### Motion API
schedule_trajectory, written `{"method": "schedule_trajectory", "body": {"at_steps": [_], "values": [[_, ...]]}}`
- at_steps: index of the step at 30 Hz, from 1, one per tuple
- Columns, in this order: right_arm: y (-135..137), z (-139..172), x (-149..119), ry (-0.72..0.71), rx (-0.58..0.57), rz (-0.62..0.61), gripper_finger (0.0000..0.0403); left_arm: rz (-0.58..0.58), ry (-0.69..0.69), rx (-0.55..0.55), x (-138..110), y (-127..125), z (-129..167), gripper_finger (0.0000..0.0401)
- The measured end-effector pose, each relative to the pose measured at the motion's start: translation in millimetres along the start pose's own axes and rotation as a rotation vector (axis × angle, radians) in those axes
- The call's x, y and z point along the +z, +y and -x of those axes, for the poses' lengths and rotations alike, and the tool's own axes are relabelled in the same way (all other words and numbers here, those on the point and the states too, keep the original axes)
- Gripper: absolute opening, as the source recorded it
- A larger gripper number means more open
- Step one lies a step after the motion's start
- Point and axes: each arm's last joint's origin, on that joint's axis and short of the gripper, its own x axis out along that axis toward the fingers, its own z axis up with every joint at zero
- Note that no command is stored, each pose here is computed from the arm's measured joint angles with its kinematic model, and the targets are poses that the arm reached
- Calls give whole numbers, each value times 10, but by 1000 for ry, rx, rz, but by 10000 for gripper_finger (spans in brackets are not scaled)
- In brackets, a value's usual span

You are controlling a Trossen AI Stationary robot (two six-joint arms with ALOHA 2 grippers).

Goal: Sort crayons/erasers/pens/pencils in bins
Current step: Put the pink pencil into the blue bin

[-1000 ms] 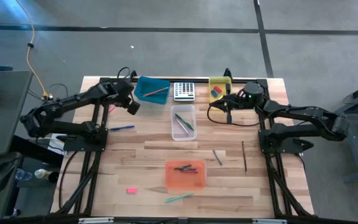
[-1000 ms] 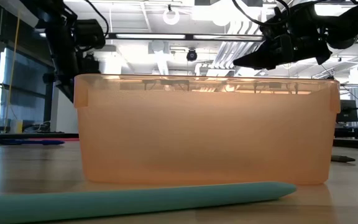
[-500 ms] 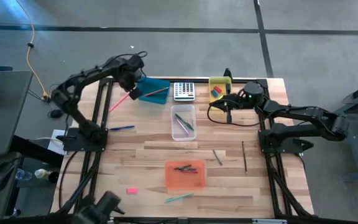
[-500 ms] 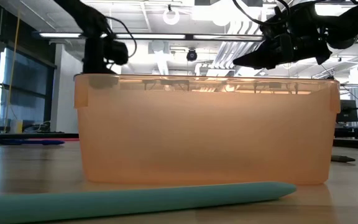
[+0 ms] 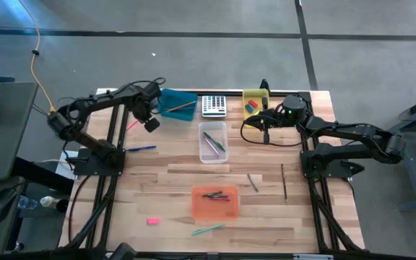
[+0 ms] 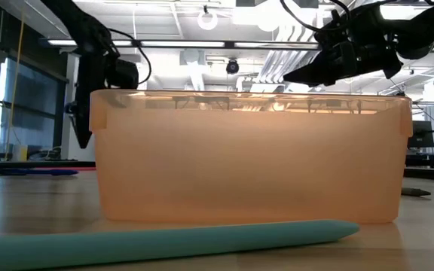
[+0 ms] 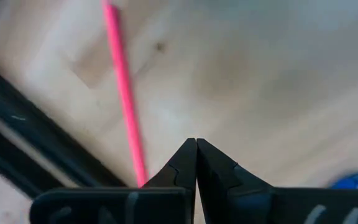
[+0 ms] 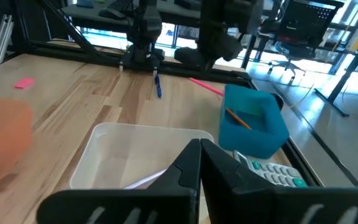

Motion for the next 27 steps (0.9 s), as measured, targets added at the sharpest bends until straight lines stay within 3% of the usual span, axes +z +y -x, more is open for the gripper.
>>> {"method": "schedule_trajectory", "body": {"at_steps": [4, 9, 13, 20, 27], "values": [[20, -11, 7, -3, 11, 3, 0, 86, -47, 25, 41, -51, -43, 6], [68, -37, 39, -23, 33, 23, 0, 149, -87, 224, 126, -71, -82, 17], [93, -50, 54, -33, 45, 33, 0, 112, -4, 301, 123, -113, -200, 3], [106, -56, 61, -37, 50, 35, 0, 154, 45, 499, 201, -176, -454, 1], [106, -56, 61, -37, 50, 35, 0, 191, 24, 550, 243, -190, -568, 0]]}}
